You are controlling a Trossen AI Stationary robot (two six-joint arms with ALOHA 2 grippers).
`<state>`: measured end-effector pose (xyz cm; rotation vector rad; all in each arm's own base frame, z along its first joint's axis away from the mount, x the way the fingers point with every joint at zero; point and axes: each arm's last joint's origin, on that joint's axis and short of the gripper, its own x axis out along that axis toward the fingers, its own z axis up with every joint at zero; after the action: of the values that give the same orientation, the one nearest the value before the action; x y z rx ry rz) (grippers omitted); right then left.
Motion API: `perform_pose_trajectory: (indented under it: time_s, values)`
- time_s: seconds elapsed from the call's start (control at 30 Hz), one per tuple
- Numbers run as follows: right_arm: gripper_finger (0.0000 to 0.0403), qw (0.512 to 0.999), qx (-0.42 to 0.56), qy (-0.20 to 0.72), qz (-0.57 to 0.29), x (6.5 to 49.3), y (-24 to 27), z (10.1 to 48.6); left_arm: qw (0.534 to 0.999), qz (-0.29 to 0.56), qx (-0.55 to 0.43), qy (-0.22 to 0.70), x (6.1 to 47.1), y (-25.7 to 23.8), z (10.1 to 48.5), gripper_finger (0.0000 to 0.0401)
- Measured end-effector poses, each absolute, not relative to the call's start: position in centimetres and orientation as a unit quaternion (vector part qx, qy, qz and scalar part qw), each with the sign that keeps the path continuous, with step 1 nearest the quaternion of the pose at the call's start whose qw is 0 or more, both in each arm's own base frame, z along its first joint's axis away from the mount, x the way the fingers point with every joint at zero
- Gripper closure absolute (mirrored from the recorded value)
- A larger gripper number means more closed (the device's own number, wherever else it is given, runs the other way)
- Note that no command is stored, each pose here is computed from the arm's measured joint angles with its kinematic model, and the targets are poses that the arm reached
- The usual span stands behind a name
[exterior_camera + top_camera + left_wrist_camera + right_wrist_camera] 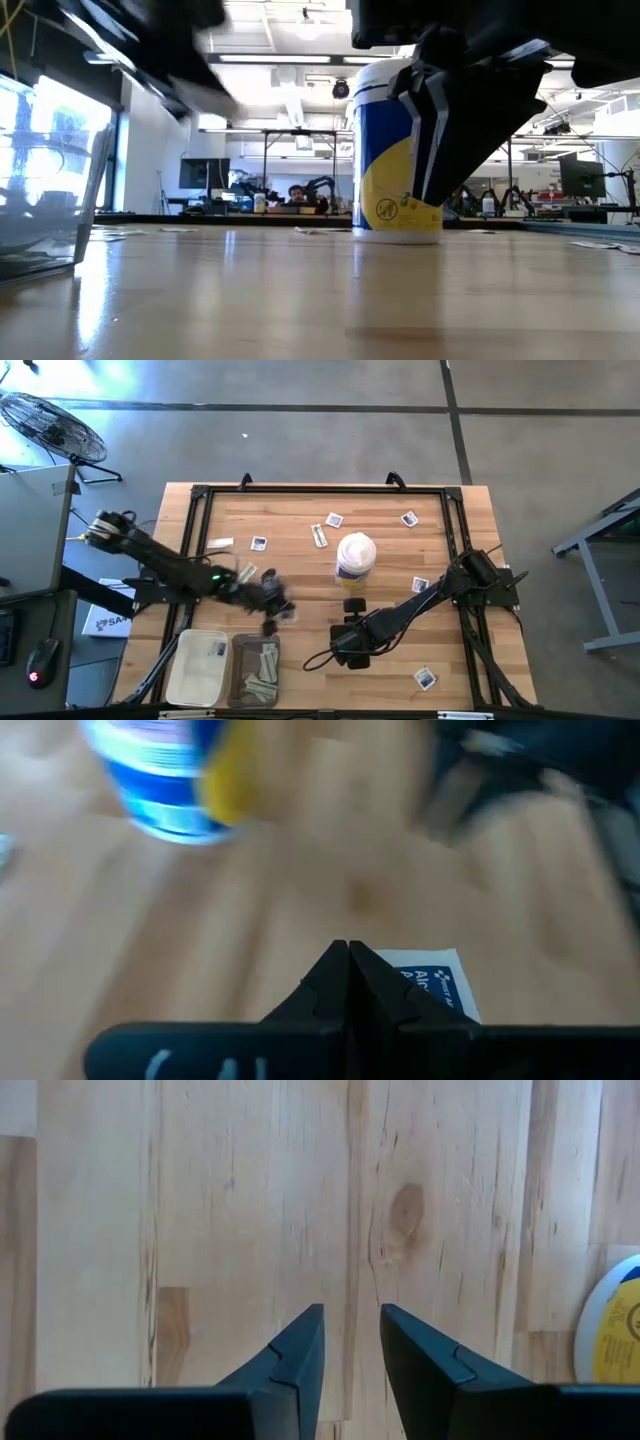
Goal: Pick & Place First Aid Supplies
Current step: Put the alcohol pad into the white bin
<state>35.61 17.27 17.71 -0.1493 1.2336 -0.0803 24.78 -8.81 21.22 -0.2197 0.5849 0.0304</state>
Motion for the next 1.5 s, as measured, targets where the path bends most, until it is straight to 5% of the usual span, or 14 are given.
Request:
perform_pose_trajectory:
  time_s: [0.33, 0.6, 1.5]
  values:
    - [0.0309, 0.816, -0.065, 0.573, -0.04, 35.8, 17.1, 17.7, 0.911, -0.134, -0.106, 0.376, 15.2, -14.9, 23.5, 0.0401]
    - [0.0309, 0.821, -0.064, 0.566, -0.036, 36.0, 17.1, 17.8, 0.866, -0.127, -0.106, 0.472, 11.2, -16.6, 22.0, 0.0401]
    - [0.0309, 0.829, -0.063, 0.554, -0.03, 36.3, 17.3, 17.9, 0.852, -0.033, -0.11, 0.51, 9.4, -18.4, 19.2, 0.0396]
